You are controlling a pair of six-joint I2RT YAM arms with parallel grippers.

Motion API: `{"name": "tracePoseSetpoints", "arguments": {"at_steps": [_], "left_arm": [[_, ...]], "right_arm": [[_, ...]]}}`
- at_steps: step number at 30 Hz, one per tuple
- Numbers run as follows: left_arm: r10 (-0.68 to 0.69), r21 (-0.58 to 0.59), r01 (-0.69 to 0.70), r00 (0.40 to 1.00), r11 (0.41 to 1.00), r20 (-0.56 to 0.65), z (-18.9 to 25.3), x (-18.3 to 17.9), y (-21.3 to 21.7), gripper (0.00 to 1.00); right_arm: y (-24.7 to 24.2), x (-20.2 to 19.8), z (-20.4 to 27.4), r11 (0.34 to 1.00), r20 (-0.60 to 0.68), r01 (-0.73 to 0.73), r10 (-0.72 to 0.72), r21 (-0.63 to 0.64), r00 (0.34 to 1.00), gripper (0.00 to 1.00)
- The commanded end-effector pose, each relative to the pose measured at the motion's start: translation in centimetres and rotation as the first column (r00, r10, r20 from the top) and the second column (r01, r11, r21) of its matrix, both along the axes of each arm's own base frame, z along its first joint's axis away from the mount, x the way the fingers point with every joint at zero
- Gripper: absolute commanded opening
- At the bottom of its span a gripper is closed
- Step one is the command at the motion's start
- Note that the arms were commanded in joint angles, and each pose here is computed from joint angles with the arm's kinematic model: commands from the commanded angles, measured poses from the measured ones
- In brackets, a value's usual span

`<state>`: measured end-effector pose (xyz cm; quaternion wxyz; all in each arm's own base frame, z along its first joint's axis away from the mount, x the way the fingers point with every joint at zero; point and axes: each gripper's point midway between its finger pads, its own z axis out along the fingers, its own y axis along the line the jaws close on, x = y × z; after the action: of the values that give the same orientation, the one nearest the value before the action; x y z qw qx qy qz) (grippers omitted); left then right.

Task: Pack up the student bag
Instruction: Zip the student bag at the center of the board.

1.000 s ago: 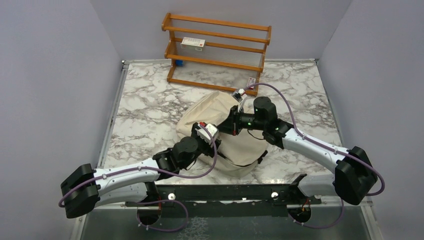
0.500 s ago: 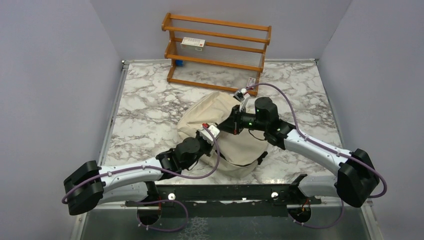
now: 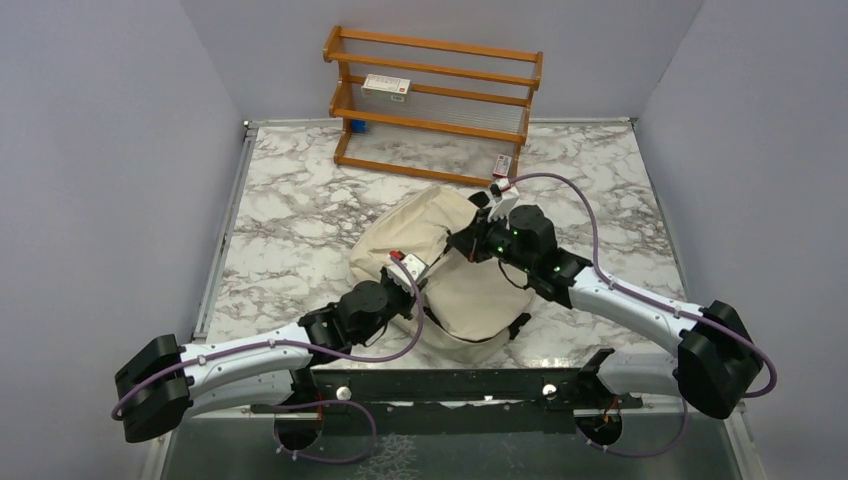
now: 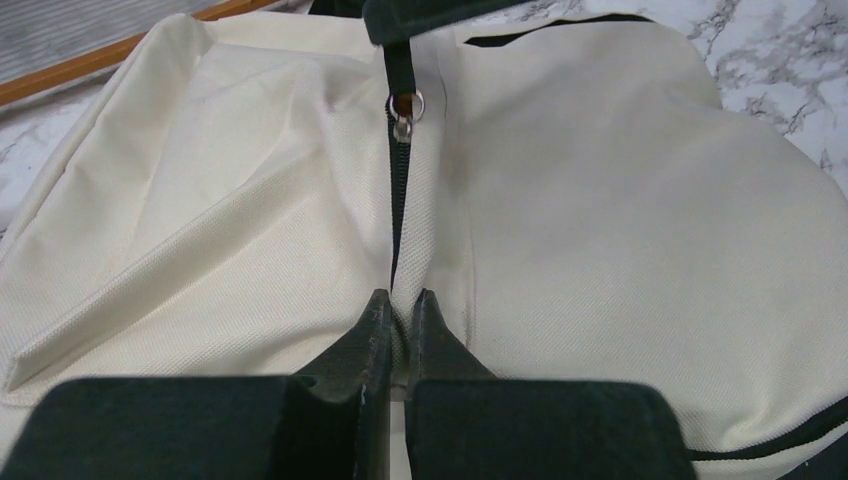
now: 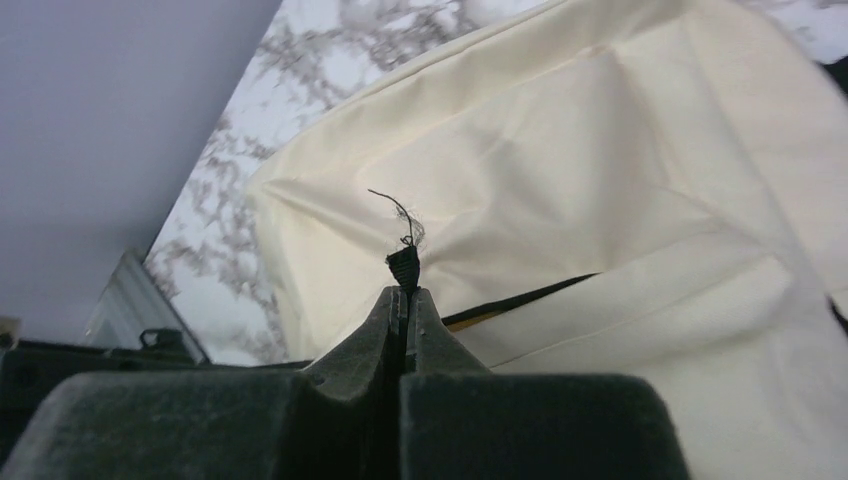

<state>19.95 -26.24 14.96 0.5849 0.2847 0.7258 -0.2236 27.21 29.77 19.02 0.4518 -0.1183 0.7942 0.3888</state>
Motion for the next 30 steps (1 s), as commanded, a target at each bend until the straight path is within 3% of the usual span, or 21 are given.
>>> {"name": "tracePoseSetpoints", "arguments": {"at_steps": [1,13,30], "left_arm": [[-0.034,0.043,0.037,0.997,0.998,-0.069,-2.2,-1.3,0.5,0.0],[-0.033,0.022,0.035,0.995,0.999,-0.096,-2.6,-1.8,1.1,0.0],[-0.034,0.008,0.036,0.991,0.999,-0.132,-3.4,-2.5,1.6,0.0]], "right_arm": [[-4.2,5.0,3.2,0.951,0.166,0.307,-0.309,0.036,0.937,0.01],[-6.7,8.3,-0.5,0.915,0.193,0.393,-0.37,-0.096,0.909,0.01],[-14.1,12.6,-9.9,0.813,-0.012,0.487,-0.518,-0.318,0.856,0.01]]}}
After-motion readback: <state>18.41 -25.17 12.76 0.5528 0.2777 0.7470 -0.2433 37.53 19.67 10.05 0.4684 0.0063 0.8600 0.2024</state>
